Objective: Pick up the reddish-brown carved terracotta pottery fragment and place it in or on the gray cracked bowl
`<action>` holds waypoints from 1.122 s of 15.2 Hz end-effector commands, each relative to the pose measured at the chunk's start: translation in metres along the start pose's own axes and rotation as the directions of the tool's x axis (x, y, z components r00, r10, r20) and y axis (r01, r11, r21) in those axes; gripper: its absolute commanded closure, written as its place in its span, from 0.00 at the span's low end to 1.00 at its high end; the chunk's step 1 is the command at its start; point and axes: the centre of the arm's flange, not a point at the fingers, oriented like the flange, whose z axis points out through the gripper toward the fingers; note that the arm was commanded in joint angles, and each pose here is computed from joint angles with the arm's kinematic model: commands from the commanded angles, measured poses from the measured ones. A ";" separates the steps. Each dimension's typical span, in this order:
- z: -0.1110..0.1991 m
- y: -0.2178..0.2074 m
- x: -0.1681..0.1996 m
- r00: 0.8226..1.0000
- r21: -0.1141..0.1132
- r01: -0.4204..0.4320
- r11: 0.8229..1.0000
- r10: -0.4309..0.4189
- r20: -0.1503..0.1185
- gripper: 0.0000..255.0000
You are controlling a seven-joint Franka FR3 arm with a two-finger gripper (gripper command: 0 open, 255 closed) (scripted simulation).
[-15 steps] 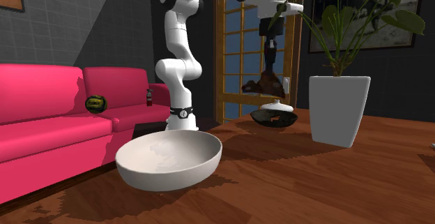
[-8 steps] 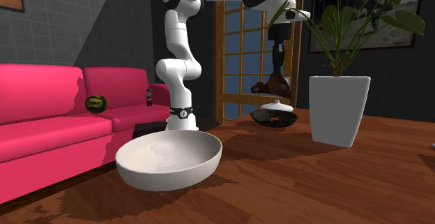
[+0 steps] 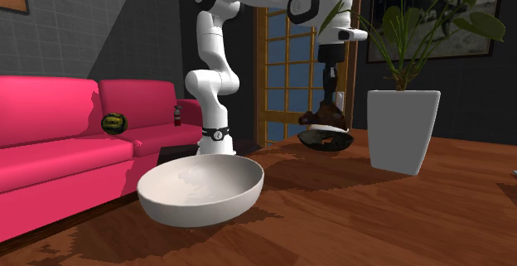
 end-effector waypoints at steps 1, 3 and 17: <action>0.011 0.003 0.000 1.000 0.000 0.000 1.000 0.000 -0.001 1.00; 0.021 0.005 0.000 1.000 0.000 0.000 1.000 0.000 -0.001 1.00; 0.039 0.008 0.000 1.000 0.000 0.000 1.000 0.000 -0.001 0.00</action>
